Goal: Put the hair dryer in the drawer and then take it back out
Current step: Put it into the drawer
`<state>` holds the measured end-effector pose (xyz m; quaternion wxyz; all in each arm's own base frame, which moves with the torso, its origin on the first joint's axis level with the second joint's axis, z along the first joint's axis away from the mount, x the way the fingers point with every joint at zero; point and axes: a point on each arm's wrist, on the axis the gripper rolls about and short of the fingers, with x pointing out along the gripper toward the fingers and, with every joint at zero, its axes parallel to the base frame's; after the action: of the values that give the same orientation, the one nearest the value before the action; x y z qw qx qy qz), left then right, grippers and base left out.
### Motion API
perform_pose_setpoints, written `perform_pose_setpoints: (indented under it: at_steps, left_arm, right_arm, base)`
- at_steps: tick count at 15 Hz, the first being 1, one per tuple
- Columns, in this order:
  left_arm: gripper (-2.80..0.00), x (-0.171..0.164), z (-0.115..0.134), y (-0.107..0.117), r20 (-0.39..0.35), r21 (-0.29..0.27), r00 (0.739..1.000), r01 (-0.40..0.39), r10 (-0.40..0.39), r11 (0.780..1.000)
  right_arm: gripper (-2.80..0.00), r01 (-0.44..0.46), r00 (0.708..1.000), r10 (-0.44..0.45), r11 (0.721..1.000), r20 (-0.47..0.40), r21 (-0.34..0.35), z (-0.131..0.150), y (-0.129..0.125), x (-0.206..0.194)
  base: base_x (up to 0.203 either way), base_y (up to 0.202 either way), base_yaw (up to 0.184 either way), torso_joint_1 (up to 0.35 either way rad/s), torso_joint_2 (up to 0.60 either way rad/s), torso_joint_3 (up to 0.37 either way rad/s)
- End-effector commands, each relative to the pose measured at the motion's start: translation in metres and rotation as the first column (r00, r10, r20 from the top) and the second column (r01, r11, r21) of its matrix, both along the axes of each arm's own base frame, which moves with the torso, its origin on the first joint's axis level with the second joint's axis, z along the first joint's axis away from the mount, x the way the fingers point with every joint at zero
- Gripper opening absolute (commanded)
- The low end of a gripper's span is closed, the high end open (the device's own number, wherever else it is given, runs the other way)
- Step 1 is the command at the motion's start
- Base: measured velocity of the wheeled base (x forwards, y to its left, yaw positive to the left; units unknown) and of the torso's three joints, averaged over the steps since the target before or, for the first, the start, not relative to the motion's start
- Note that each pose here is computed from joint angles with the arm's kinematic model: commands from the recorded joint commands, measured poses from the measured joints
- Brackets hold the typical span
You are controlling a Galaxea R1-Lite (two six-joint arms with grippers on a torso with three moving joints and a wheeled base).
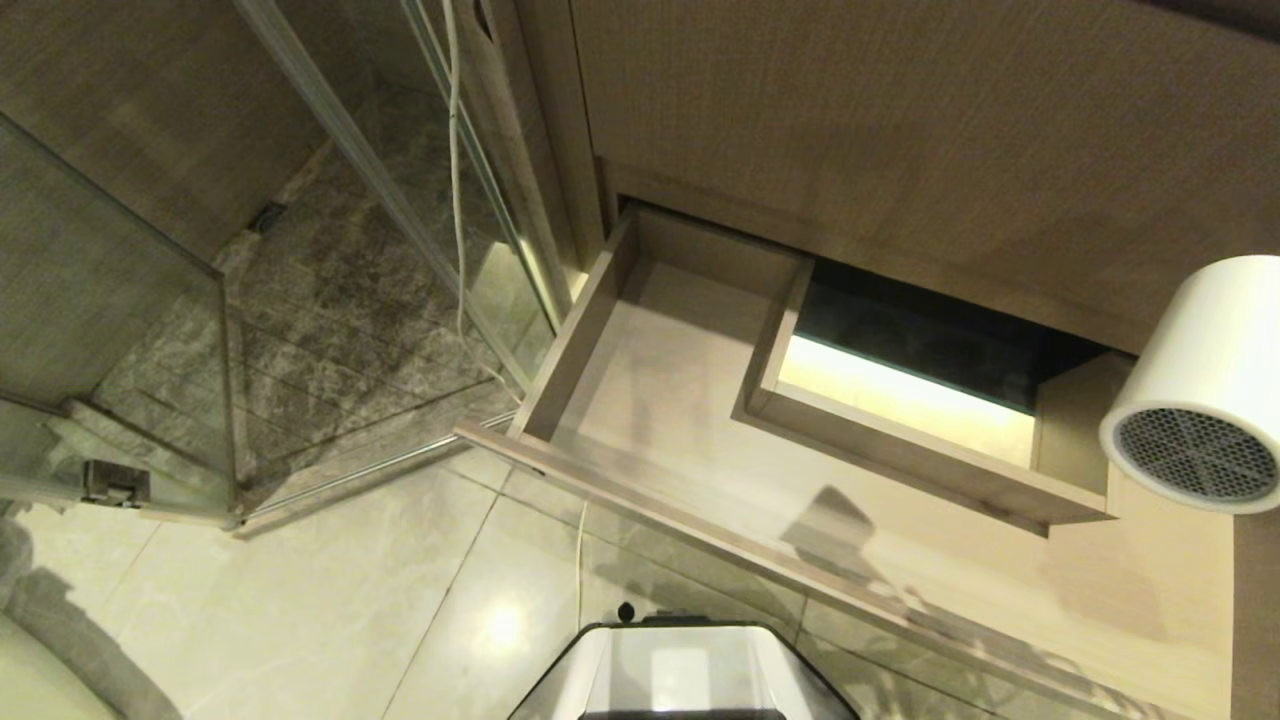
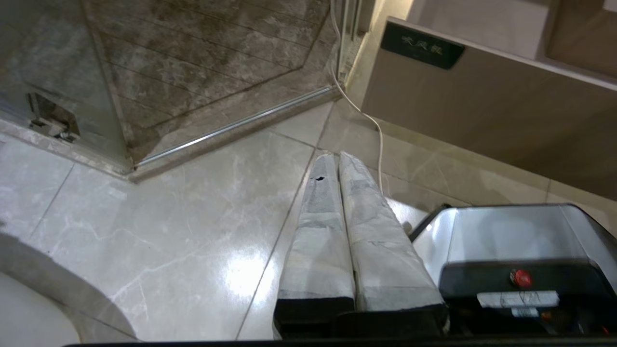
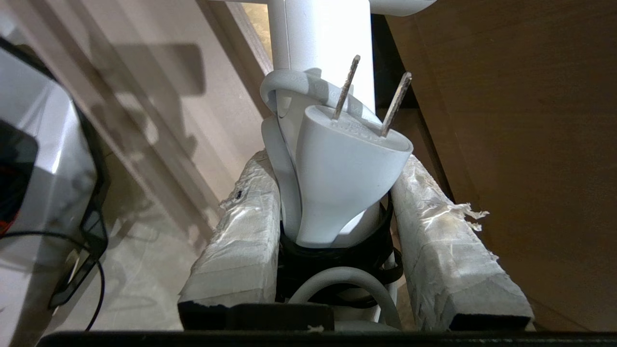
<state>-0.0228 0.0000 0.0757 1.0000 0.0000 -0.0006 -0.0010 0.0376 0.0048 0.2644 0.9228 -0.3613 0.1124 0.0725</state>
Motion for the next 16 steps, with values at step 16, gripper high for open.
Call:
perform_pose_setpoints:
  at_steps: [16]
  left_arm:
    - [-2.8, 0.0001, -0.0006, 0.0, -0.003, 0.0, 1.0, 0.001, -0.001, 1.0]
  right_arm:
    - [-2.8, 0.005, 1.0, -0.005, 0.999, -0.008, 0.043, -0.0014, -0.0002, -0.0017]
  base:
    - [0.0, 0.002, -0.046, 0.037, 0.17, 0.21]
